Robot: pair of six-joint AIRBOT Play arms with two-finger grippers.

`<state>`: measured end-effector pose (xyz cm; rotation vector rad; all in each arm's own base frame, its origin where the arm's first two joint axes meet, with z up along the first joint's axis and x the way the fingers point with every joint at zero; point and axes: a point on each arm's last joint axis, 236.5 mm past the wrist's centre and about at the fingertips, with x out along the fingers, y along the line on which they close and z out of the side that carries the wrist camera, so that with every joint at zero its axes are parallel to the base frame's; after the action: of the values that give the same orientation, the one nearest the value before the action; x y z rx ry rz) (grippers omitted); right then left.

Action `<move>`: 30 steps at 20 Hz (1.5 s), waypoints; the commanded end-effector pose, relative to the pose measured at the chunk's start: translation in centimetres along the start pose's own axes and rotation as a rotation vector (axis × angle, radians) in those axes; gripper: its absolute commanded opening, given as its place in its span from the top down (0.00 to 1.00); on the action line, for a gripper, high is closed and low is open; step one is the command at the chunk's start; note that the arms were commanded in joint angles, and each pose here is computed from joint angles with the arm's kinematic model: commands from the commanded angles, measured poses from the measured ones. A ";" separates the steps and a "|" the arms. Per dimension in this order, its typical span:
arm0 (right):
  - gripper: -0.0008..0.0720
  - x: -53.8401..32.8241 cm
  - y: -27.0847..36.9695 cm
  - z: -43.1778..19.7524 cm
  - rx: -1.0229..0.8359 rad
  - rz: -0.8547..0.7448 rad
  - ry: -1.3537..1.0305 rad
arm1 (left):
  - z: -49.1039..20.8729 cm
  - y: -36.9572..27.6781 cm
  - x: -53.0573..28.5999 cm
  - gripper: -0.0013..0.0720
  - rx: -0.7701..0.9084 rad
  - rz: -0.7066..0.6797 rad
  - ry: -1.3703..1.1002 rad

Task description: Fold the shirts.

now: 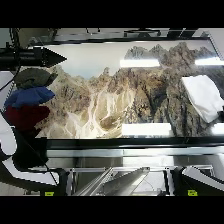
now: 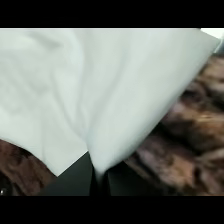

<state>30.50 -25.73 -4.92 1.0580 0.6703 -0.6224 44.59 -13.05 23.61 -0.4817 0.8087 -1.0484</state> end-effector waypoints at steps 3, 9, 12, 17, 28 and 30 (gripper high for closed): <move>0.97 -0.7 -5.3 -2.3 0.084 -0.075 -0.020 | 0.0 0.0 0.0 0.98 0.006 0.000 0.000; 0.08 -3.0 -2.4 -4.3 -0.070 -0.009 0.084 | 0.0 0.0 0.0 0.98 0.005 -0.001 0.000; 0.40 -7.4 -1.0 -3.8 -0.128 -0.060 0.140 | 0.0 0.0 0.0 0.98 0.004 0.000 -0.001; 0.51 -15.8 8.9 -1.9 -0.218 0.094 0.051 | 0.8 0.6 -2.1 0.98 0.000 0.069 -0.021; 0.96 -22.2 20.8 -23.8 -0.619 0.525 0.370 | -9.1 -3.9 -2.0 0.98 -0.086 0.052 0.011; 0.96 -21.7 18.6 -27.4 -0.648 0.508 0.434 | -13.7 -4.2 -0.9 0.98 -0.153 0.040 0.031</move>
<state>27.51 5.10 15.18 0.7213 0.7935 0.1928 35.30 -12.65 21.80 -0.5250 0.8770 -0.9762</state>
